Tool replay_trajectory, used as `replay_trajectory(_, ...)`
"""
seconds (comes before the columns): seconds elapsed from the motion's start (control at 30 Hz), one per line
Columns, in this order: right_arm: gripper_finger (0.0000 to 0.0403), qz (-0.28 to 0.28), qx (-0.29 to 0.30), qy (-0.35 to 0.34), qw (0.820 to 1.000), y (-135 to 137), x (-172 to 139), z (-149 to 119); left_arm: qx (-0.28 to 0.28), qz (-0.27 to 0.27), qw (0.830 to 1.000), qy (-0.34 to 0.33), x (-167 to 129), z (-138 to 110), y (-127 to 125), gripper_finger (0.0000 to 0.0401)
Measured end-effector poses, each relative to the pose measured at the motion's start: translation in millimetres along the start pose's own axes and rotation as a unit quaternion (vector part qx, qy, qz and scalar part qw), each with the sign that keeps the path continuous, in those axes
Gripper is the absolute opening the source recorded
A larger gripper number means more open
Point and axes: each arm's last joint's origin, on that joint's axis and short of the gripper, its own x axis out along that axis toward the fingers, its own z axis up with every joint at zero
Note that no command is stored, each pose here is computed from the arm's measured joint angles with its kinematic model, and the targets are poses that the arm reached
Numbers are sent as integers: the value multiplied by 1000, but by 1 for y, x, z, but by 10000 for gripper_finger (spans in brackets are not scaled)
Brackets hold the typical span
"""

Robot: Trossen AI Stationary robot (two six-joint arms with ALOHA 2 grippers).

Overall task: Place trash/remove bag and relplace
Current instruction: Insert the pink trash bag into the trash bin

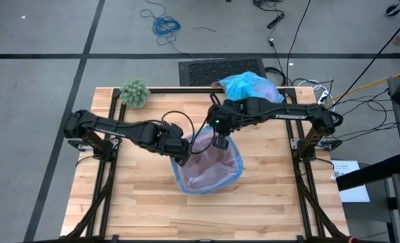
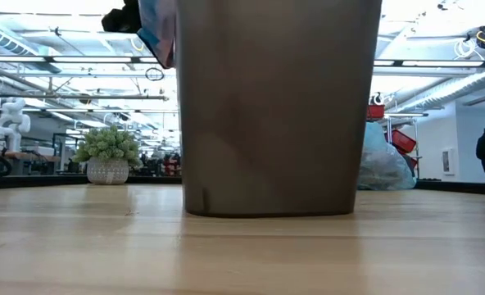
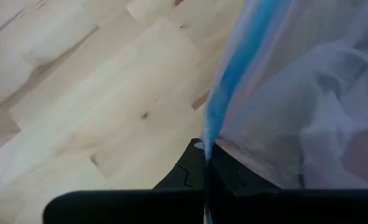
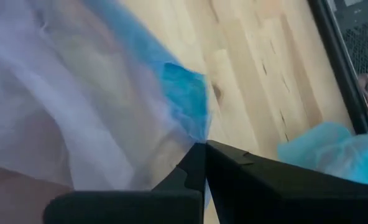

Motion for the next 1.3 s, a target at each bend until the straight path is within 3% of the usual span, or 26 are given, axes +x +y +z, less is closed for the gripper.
replay_trajectory(0.63, 0, -2, 124, 22, 992, 23, 15, -33, -2, 5, 1000, -7, 6, -7, -2, 0)
replay_trajectory(0.8, 0, -30, 135, 3, 990, 31, 11, -38, -2, 5, 1000, -18, 5, -7, -4, 0)
replay_trajectory(1.1, 0, -24, 166, -2, 986, 39, 18, -53, -4, -15, 999, -44, 7, -8, -10, 0)
replay_trajectory(1.3, 0, -38, 167, -33, 985, 36, 5, -55, -7, -19, 998, -56, 7, -7, -12, 0)
